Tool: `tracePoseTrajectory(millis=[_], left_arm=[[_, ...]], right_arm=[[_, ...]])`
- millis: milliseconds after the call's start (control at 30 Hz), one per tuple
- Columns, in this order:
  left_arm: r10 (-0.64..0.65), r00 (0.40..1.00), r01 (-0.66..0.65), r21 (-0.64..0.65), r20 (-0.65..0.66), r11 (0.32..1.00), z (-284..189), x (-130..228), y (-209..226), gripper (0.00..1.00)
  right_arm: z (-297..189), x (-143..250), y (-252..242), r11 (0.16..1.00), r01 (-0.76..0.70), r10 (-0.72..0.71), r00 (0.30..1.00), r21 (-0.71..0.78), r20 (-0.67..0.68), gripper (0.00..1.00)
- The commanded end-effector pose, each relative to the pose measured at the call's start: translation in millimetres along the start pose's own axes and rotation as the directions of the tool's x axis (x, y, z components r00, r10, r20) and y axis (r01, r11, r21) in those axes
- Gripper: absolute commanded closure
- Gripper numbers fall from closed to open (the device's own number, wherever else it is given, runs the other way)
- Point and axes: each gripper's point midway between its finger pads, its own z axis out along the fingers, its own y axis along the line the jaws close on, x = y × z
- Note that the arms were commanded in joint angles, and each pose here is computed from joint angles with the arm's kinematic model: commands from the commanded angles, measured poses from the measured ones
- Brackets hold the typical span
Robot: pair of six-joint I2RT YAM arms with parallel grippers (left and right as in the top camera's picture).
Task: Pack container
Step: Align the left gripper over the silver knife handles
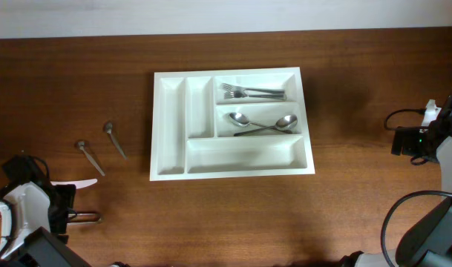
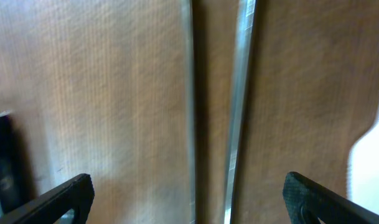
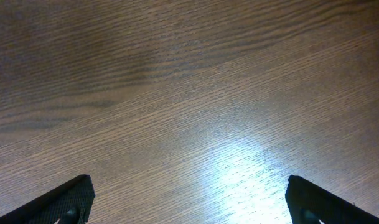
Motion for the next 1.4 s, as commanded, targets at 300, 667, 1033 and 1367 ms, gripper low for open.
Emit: tracePoseTrajectory(millis=[300,667,1033,1367], left_arm=[[-0.011,0.996,0.018,0.076,-0.093,0.997,30.1,11.0,10.4,0.01],[-0.011,0.996,0.018,0.085,-0.084,0.996,36.2,12.5,11.0,0.01],[-0.02,0.999,0.025,0.102,-0.045,0.994,38.6,2.9,4.7,0.01],[-0.087,0.996,0.088,0.031,-0.026,0.996,41.1,1.0,17.7,0.01]], right_arm=[[0.0,0.6,-1.4,1.0,-0.014,0.014,1.0,0.009,-0.001,0.01],[0.0,0.6,-1.4,1.0,-0.014,0.014,1.0,0.009,-0.001,0.01],[0.0,0.6,-1.4,1.0,-0.014,0.014,1.0,0.009,-0.001,0.01],[0.0,0.6,-1.4,1.0,-0.014,0.014,1.0,0.009,-0.001,0.01]])
